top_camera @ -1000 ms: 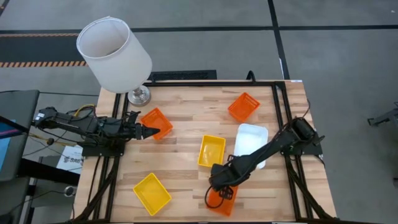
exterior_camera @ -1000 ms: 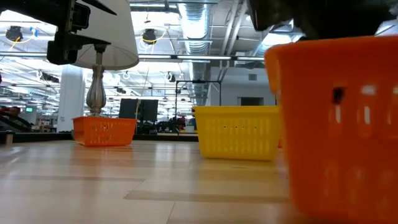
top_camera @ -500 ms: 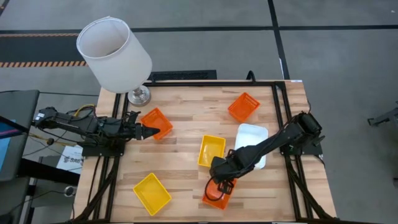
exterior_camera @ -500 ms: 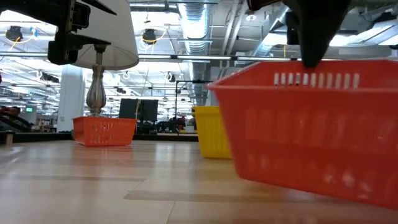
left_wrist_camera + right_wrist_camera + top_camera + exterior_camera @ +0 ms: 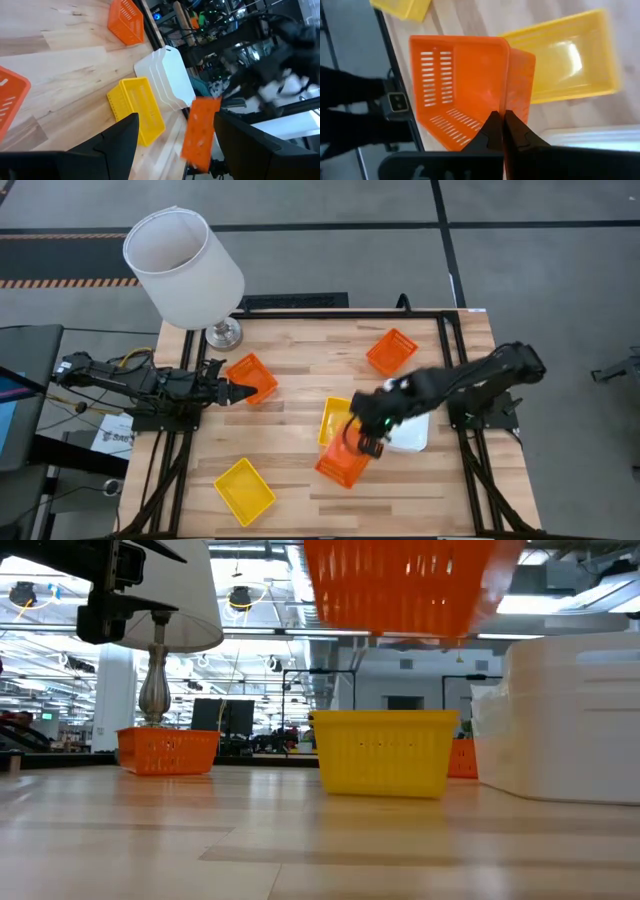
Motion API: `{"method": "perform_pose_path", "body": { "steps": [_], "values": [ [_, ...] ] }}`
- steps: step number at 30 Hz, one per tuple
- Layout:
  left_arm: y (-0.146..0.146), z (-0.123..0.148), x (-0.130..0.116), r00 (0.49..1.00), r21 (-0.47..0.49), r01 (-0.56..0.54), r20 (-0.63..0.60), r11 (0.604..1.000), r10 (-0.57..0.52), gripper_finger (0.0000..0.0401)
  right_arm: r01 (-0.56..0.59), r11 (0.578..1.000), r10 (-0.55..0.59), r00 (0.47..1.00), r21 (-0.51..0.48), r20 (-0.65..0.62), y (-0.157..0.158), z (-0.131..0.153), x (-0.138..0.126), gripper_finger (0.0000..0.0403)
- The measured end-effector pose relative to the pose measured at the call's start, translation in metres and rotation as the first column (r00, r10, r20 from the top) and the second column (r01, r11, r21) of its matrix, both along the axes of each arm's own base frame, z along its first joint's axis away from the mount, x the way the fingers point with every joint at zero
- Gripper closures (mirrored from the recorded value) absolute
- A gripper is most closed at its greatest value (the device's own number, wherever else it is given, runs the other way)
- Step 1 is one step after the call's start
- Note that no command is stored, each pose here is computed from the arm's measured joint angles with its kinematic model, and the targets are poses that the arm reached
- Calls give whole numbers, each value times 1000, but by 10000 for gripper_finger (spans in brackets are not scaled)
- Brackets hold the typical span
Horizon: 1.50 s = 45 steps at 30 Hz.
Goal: Stack baskets by color
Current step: Stack the bottom orange bin on the top right orange bin
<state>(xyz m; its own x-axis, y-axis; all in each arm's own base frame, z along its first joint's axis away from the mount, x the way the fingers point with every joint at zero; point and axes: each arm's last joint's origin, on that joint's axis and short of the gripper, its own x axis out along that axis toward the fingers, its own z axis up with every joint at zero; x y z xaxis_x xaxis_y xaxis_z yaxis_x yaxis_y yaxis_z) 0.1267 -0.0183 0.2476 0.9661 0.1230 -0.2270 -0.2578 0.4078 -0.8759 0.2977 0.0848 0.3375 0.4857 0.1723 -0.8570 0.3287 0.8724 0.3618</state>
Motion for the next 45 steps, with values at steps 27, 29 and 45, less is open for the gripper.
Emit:
{"method": "perform_pose_path", "body": {
  "steps": [27, 29, 45],
  "values": [
    [2, 0, 0, 996, -32, -91, 12, 995, 92, 154, 286, 931, -301, 953, -229, -34, -242, 39, -130, 403],
    [3, 0, 0, 995, -32, -101, 13, 994, 101, 154, 279, 937, -296, 954, -210, -53, -257, 32, -133, 403],
    [4, 0, -1, 991, -32, -134, 16, 991, 134, 154, 207, 978, -204, 949, -12, -239, -329, -37, -129, 403]
  ]
}}
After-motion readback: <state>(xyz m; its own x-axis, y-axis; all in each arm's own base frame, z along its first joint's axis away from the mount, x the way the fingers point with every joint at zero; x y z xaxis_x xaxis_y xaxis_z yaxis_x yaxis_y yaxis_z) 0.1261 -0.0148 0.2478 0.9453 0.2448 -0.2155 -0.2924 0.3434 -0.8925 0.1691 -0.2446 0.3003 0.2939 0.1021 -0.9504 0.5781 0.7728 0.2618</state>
